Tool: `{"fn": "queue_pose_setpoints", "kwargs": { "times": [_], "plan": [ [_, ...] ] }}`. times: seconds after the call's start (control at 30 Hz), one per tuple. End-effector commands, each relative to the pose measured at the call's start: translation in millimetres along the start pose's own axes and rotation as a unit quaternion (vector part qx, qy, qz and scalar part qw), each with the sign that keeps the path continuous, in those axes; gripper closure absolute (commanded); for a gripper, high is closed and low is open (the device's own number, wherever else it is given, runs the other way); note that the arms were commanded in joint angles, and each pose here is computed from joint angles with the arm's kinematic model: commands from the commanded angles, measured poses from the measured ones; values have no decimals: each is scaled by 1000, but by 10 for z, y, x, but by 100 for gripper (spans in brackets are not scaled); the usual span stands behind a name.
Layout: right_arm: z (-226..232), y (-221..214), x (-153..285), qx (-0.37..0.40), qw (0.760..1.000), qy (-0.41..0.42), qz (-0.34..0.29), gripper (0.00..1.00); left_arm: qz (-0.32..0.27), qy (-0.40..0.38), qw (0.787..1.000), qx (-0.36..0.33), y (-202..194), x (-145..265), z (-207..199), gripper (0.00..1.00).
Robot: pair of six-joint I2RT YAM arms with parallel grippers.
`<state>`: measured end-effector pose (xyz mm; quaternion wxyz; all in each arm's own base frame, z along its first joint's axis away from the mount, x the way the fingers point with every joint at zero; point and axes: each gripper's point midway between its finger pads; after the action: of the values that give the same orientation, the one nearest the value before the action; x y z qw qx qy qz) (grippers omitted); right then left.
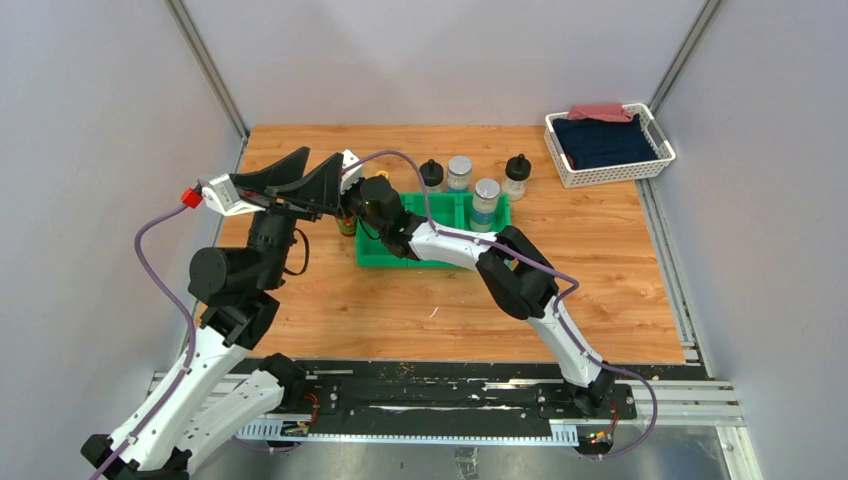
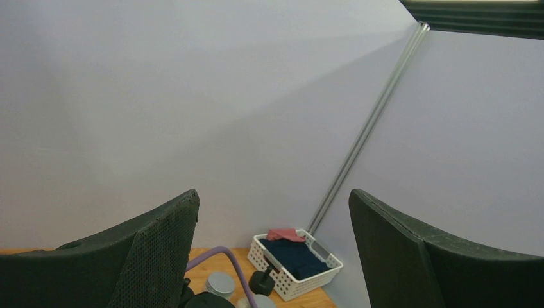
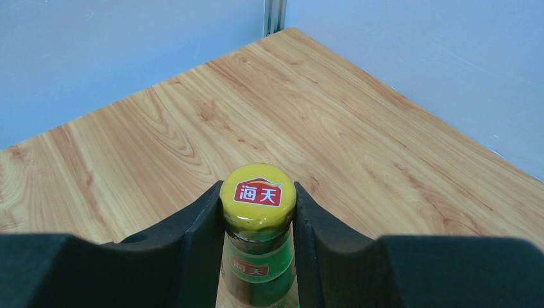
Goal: Organize the condiment bottles
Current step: Pick up the bottle from the center of the board.
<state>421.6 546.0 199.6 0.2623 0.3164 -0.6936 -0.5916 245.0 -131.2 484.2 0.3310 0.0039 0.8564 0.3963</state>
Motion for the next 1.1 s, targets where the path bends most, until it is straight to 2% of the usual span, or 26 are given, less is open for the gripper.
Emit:
{"fn": "queue_pose_setpoints", "kwargs": {
  "times": [0.0, 0.57, 1.07],
  "plan": [
    [-64, 113, -59, 13, 1000, -13, -15, 100, -1, -6, 1000, 1, -10, -3, -11, 11],
    [-39, 504, -84, 23, 999, 8, -48, 100, -21, -6, 1000, -8, 163, -35, -61, 11],
    [-5, 784, -98, 0, 997, 13, -81, 100, -33, -13, 999, -14, 290, -94, -138, 11]
  ]
}}
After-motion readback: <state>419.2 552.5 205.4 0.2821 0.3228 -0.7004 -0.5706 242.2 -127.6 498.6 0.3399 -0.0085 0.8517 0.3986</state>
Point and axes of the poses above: each gripper's point midway between its finger pads, its own x axis back along the fingers, its own z axis along the line the jaws close on, y = z × x, and after that the axes turned 5 degrees about x, right-handed
